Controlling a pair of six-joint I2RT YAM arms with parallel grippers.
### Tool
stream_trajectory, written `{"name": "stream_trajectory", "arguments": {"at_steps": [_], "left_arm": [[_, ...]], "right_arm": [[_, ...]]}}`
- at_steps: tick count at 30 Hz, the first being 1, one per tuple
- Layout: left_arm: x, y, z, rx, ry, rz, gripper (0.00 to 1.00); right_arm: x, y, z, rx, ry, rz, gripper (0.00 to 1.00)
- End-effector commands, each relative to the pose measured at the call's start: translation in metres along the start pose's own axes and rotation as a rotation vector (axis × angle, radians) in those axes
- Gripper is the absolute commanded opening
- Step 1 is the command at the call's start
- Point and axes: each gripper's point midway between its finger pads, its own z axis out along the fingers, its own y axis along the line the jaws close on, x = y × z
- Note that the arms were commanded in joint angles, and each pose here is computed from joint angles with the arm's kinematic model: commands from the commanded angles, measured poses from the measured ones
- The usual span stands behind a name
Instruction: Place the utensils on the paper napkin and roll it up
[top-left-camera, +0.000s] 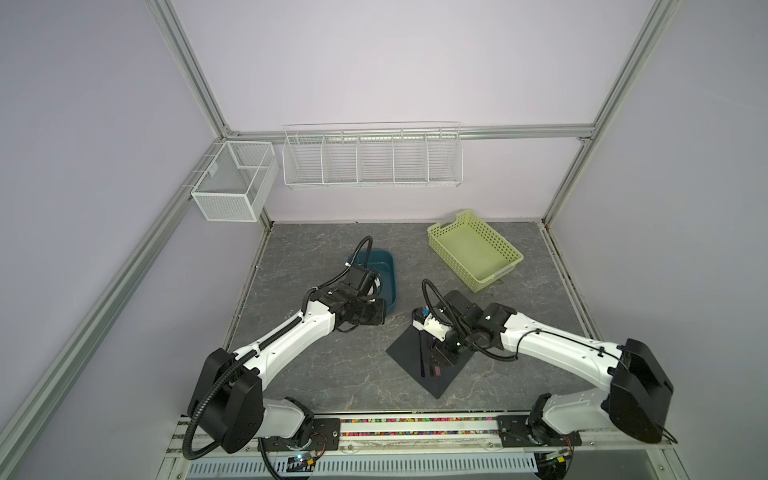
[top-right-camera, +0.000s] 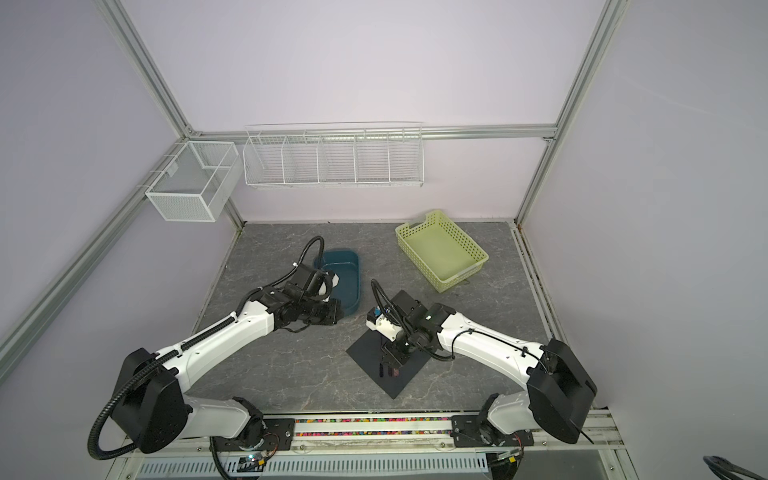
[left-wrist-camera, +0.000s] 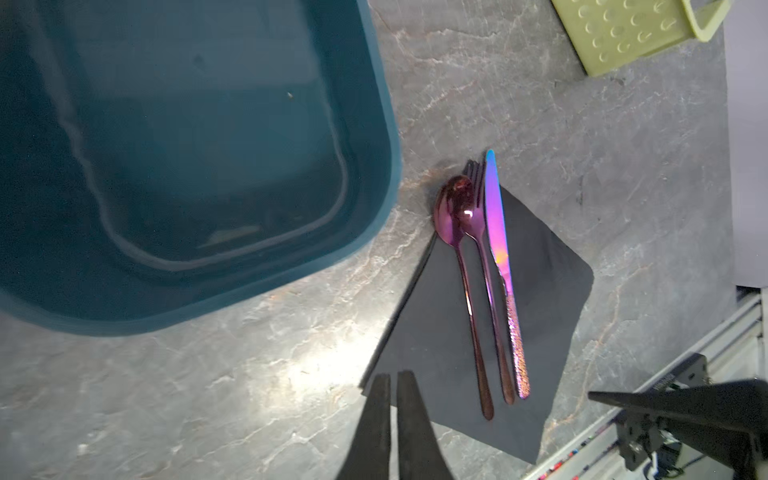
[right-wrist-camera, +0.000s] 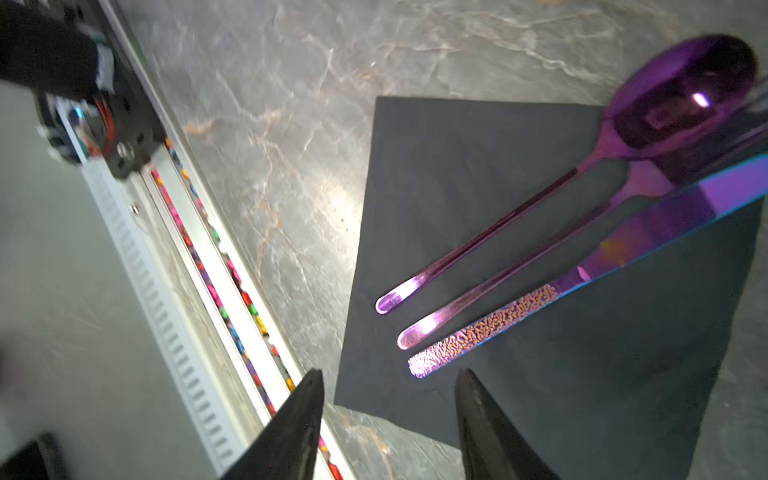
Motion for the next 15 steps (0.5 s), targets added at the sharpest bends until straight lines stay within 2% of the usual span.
{"name": "stream_trajectory", "arguments": {"at_steps": [1,4,7,11,15], "left_arm": [[-0.003,-0.005,0.002,0.037,-0.023,-0.055,0.08],[-0.001,-0.003,0.002,0.027,-0.019,-0.056,0.08],[0.001,-0.001,0.002,0.02,-0.019,-0.059,0.08],[0.002,-0.001,0.004,0.023,-0.015,-0.068,0.08],[0.003,-0.001,0.007,0.032,-0.016,-0.083,0.08]], "right_arm": [[0.032,0.008,0.004,0.045,0.112,-0.326,0.55],[0.057,0.018,0.013,0.044,0.18,-0.488,0.55],[0.072,0.025,0.018,0.055,0.215,-0.588,0.56],[0.091,0.031,0.029,0.056,0.261,-0.667,0.59],[0.105,0.022,0.045,0.136,0.319,-0.723,0.65]]}}
